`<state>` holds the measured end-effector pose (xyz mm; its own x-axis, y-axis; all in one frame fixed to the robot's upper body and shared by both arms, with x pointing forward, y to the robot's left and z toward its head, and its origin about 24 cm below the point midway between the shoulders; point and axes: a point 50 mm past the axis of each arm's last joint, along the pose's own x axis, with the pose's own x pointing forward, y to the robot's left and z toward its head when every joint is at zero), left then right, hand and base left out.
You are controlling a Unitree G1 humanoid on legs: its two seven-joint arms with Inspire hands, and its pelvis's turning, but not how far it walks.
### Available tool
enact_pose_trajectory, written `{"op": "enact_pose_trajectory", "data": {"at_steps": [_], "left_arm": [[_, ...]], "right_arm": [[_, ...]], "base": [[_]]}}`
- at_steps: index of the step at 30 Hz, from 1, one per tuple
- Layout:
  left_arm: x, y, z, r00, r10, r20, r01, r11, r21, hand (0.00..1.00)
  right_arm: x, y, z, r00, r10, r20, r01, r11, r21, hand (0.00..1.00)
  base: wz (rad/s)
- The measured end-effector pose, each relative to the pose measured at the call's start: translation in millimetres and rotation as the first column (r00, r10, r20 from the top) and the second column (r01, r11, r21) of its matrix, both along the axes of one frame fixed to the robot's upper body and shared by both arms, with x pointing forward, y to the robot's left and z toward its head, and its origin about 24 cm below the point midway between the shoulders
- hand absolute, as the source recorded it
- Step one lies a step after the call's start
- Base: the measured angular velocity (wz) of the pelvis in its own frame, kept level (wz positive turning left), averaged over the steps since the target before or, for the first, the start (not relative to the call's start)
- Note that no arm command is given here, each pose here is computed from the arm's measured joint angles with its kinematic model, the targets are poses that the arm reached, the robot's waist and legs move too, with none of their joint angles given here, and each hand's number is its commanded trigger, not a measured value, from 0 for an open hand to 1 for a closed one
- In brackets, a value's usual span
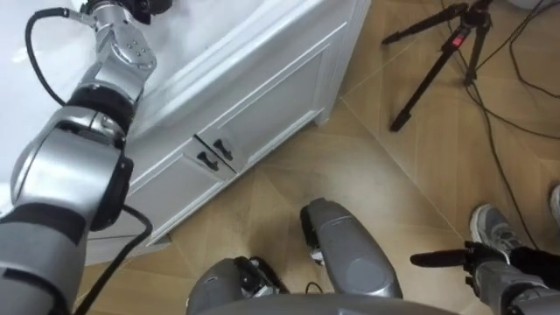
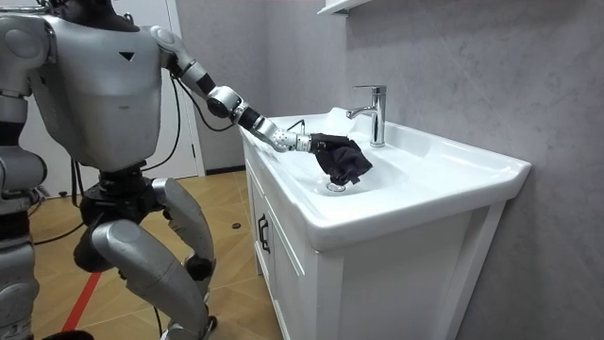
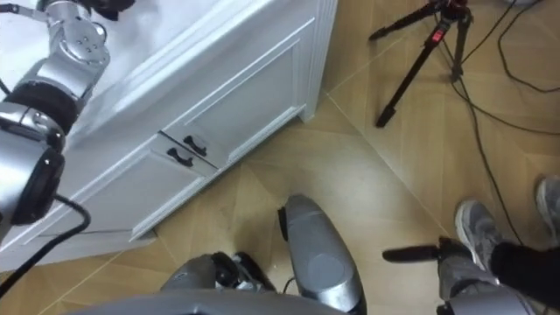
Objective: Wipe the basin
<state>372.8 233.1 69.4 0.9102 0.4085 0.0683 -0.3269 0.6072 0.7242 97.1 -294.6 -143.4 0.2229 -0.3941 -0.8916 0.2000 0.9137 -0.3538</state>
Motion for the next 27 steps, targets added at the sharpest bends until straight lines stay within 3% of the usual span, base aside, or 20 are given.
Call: {"op": "enact_pose_trajectory", "data": {"at_steps": [6, 12, 22, 27], "left_arm": [[-12.5, 11.8, -12.1, 0.998, 0.057, 0.013, -0.055, 0.995, -0.078, 1.0], [-16.2, 17.8, -7.3, 0.993, 0.092, 0.071, -0.082, 0.987, -0.136, 1.0], [-47.4, 31.0, -24.8, 0.987, 0.132, 0.09, -0.12, 0.985, -0.125, 1.0], [-57.0, 25.6, -14.1, 0.98, 0.095, 0.173, -0.074, 0.989, -0.127, 1.0]], "right_arm": [[-17.8, 0.0, -3.8, 0.996, 0.059, -0.064, -0.061, 0.998, -0.02, 0.0], [-21.0, 0.7, -4.6, 0.993, 0.098, -0.072, -0.101, 0.994, -0.034, 0.0], [-36.1, 12.0, -11.4, 0.968, 0.203, -0.146, -0.206, 0.979, -0.001, 0.0], [-26.8, 12.6, -9.9, 0.965, 0.235, -0.117, -0.238, 0.971, -0.01, 0.0]], "base": [[0.21], [0.19], [0.17], [0.14]]}}
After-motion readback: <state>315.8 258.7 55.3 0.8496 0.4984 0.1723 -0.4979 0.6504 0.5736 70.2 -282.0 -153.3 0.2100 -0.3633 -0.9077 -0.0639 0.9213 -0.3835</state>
